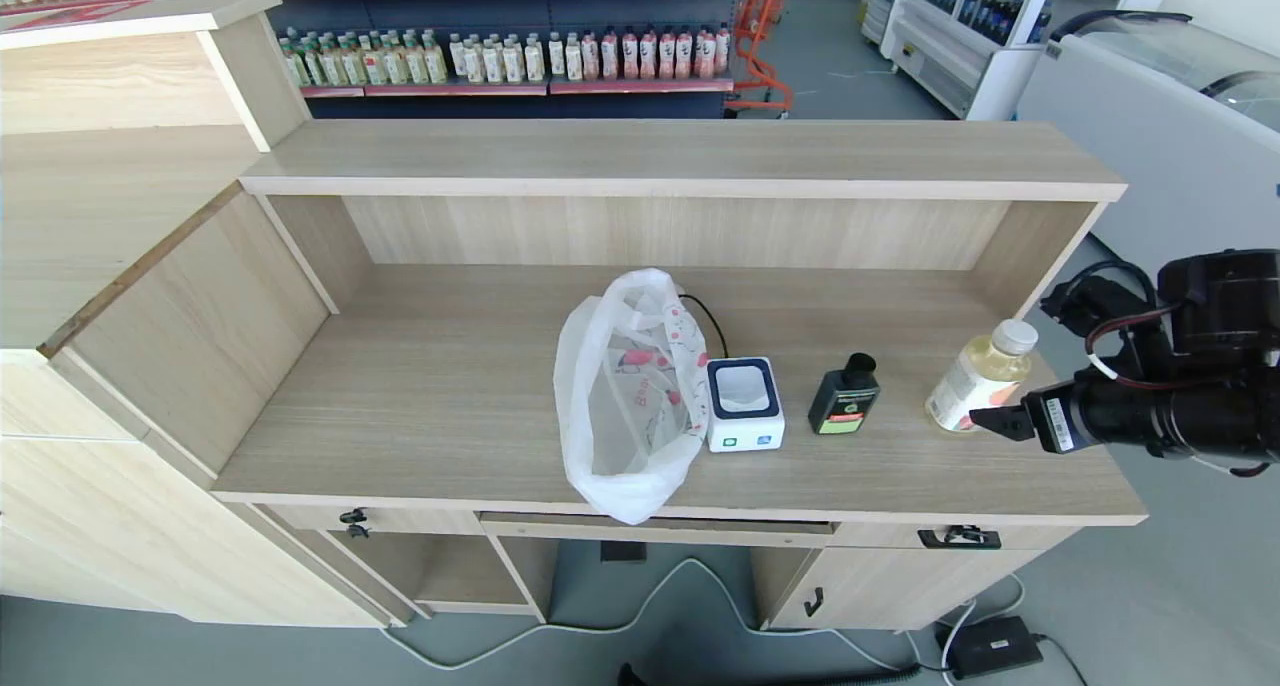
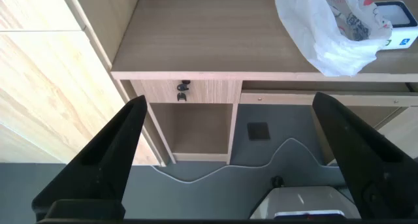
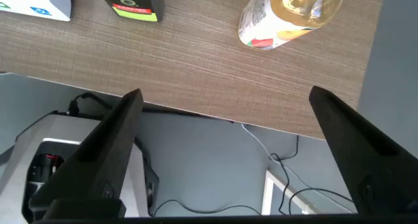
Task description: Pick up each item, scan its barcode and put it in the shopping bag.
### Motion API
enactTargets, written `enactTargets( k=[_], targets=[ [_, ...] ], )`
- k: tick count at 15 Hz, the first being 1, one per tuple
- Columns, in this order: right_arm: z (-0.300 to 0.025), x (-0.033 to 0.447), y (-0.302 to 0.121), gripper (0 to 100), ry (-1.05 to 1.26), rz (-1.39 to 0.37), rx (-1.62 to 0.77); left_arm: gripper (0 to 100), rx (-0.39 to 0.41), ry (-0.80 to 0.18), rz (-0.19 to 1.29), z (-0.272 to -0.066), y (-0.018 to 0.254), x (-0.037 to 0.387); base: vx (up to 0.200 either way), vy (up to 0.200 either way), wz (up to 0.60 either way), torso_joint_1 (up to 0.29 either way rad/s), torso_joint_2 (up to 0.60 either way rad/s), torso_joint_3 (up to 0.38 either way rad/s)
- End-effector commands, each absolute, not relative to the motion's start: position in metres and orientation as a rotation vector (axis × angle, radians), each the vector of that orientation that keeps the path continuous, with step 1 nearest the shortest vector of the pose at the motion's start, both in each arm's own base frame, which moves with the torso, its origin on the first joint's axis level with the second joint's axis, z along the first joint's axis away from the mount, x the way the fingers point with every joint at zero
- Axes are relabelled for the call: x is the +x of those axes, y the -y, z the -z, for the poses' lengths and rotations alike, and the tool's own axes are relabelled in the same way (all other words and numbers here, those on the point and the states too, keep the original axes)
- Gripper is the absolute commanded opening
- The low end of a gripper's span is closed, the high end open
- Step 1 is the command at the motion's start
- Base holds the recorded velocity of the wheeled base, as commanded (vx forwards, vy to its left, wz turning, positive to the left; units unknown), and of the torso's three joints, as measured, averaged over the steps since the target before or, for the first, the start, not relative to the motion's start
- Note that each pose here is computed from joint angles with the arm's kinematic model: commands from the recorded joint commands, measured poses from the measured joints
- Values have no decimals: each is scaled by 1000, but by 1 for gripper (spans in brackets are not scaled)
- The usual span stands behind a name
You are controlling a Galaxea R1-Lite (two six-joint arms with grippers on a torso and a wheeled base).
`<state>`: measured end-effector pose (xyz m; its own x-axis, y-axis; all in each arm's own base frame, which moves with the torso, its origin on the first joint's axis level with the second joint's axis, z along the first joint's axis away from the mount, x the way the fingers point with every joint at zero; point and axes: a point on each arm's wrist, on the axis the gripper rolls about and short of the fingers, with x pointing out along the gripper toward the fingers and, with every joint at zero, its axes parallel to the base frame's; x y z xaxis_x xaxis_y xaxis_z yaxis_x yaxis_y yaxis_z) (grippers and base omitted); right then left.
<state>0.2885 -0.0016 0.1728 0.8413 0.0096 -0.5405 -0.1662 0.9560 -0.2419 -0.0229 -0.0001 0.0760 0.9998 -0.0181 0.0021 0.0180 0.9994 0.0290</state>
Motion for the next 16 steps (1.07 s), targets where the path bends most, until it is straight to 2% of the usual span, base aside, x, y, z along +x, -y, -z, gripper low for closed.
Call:
enactTargets(
  k=[1,10,16],
  targets=[
    [-152,309,1,100,-625,-126,-317,100,29,3,18,-76,0,-23,0,0,0,0,0,0],
    [-122,350,-2,100,-534,-169,-423,100,29,3,18,-76,0,-23,0,0,0,0,0,0],
    [-108,366,-10,100,-490,-295,-419,100,29,3,18,-76,0,-23,0,0,0,0,0,0]
  ],
)
